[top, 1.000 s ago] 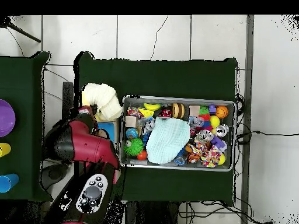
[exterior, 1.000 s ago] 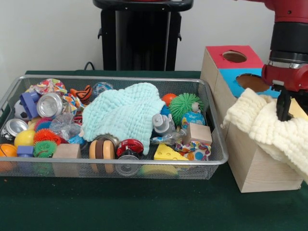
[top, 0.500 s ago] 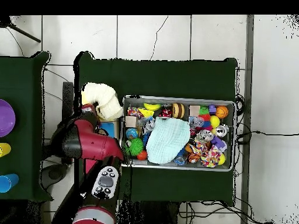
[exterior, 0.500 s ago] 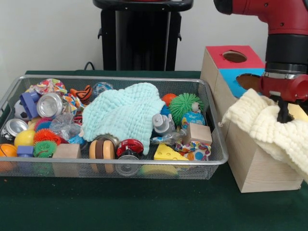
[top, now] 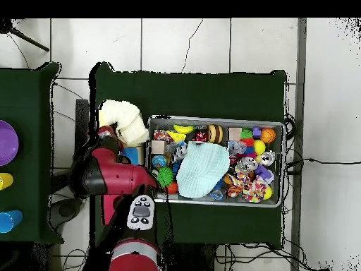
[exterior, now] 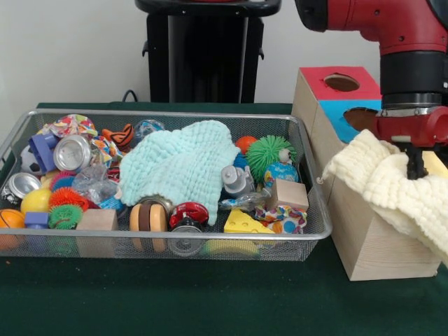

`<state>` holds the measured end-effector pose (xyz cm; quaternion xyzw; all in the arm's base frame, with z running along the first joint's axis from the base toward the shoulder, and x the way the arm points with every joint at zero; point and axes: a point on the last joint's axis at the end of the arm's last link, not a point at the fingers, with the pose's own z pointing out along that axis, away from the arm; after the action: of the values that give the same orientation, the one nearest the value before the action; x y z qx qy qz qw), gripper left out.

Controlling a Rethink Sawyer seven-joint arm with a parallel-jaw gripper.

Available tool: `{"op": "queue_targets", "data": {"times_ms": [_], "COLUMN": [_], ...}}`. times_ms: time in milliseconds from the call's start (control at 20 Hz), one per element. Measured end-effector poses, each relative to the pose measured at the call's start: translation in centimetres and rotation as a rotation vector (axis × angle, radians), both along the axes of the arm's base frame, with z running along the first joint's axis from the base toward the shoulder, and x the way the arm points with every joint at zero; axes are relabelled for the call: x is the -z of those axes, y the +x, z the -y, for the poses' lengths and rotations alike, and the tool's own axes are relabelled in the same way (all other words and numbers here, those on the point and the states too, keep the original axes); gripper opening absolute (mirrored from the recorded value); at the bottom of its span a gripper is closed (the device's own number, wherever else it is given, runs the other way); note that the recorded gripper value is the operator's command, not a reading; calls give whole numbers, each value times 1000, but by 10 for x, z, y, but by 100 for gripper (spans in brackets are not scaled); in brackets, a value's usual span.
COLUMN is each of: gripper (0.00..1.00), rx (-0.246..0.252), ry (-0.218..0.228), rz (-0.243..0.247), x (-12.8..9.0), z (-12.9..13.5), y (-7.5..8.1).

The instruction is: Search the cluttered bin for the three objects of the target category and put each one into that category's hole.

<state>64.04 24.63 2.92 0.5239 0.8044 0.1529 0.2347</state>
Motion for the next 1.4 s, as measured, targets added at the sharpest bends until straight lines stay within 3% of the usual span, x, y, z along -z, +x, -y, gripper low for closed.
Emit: {"op": "queue_targets", "data": {"times_ms": [300,500,950,1050,1400], "gripper": [0,0,0,0,0], "rx": [-58,-67,-2,27,61], "ry": [13,9,-3,-21,-63], "rz": [8,10,-13,-27,-73], "x": [0,0,-4,-11,-35], "z": [0,-1,-7,-9,-16], "y": [0,-1,-4,-6,-15]}}
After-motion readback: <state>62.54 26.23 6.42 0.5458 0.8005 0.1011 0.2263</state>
